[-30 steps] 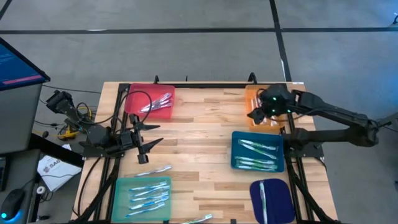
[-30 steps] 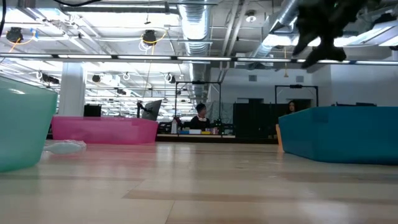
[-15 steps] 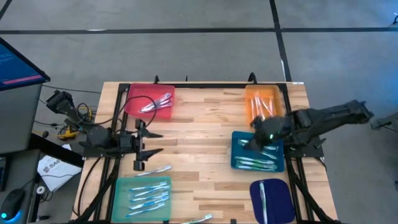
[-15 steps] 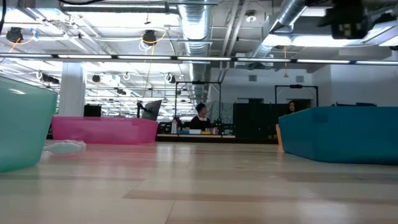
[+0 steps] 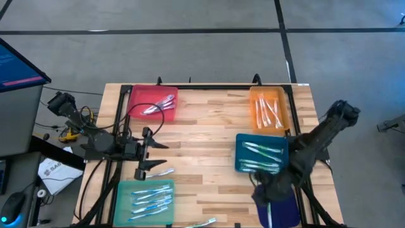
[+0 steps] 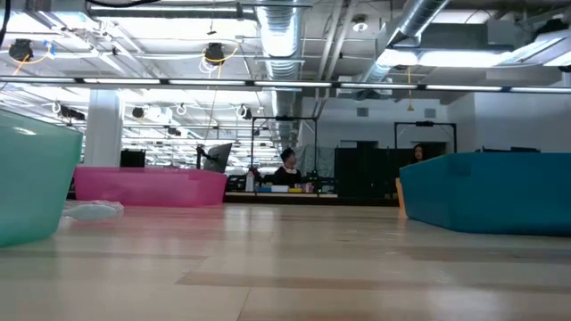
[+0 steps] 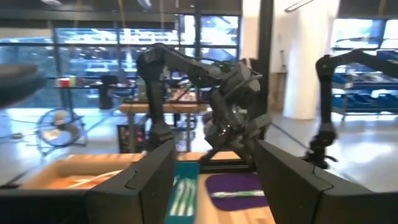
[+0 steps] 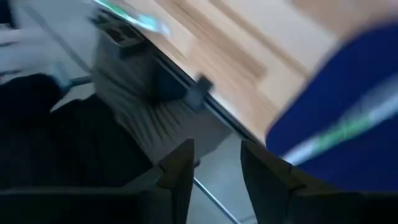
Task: Pick & Place Toothbrushes
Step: Put the green toothbrush into the blue bin
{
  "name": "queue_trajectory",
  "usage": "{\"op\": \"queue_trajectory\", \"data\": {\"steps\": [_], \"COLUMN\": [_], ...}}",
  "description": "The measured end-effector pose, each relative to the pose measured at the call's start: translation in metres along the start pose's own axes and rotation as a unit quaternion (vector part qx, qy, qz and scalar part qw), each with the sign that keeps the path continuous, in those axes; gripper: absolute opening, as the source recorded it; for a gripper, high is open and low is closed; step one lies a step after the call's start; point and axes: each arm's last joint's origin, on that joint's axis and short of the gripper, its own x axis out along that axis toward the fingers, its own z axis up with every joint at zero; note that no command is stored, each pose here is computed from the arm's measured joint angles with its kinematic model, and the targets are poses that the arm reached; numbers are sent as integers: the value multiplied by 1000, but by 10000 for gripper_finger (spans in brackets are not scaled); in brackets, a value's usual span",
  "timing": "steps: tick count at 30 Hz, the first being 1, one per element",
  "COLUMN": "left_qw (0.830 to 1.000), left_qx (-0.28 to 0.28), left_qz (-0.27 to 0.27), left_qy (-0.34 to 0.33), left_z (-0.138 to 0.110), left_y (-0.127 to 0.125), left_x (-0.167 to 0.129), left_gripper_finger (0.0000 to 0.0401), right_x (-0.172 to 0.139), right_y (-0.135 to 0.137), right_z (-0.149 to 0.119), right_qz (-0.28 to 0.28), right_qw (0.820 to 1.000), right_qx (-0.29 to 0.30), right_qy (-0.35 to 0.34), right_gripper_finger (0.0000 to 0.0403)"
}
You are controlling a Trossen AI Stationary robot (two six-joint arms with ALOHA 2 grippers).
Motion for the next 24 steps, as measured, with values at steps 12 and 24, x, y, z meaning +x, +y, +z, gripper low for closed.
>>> {"op": "queue_trajectory", "data": {"steps": [12,24], "left_qw": [997,993], "left_qx": [-38,-69], "left_qz": [-60,-94], "left_qy": [13,29], "left_z": [-6,-16], "left_y": [-13,-21], "left_x": [0,7], "left_gripper_finger": [211,211], "right_x": [44,85], "right_y": [39,77], "right_z": [-68,-63], "right_qz": [-238,-295], "right_qw": [962,950], "right_qx": [83,4], "right_qy": [-110,-104], "right_gripper_finger": [56,50]}}
